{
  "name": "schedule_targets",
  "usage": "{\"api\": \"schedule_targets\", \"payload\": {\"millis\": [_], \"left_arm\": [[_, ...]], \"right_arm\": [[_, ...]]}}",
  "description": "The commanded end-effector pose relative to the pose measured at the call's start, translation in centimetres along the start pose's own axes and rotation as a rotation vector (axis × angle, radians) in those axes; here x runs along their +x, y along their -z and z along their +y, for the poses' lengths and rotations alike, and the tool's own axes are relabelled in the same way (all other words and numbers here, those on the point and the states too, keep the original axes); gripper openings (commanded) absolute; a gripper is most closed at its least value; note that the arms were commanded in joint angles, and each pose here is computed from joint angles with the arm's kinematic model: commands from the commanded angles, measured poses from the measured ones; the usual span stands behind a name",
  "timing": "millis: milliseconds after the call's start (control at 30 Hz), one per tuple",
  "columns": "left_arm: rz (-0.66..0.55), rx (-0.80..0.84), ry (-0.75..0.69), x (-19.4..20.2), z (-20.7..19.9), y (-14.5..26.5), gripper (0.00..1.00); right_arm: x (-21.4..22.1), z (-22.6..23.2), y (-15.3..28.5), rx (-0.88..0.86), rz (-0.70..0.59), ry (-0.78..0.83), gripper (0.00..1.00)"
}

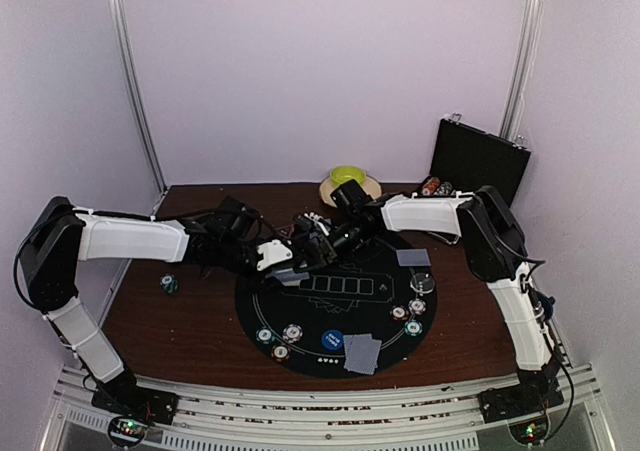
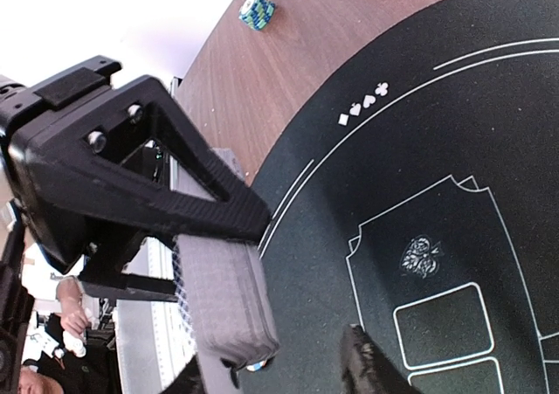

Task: Distribute texas hold em gaming equipment
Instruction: Pick up the poker card from the face-down deck piles.

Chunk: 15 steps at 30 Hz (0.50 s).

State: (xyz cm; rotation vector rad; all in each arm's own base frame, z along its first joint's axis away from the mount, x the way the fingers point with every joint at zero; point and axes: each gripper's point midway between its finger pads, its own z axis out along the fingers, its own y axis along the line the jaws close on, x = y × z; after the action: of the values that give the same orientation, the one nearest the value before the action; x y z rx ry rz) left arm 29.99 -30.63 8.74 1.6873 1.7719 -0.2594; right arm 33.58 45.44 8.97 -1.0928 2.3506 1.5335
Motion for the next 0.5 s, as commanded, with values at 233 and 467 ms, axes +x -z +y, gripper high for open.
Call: {"api": "schedule_targets", "payload": {"millis": [233,467], "left_arm": [[-0.072,-0.031,-0.026,-1.9,0.8,0.3,0.52],[-0.068,-0.032,-0.025,-1.8,0.8,0.3,0.52]], "right_arm": [[0.1,3.0,2.2,-0.064,0.044,0.064,0.2],[0.5,5.2,2.7,-0.11,0.06,0.095,0.0]]}}
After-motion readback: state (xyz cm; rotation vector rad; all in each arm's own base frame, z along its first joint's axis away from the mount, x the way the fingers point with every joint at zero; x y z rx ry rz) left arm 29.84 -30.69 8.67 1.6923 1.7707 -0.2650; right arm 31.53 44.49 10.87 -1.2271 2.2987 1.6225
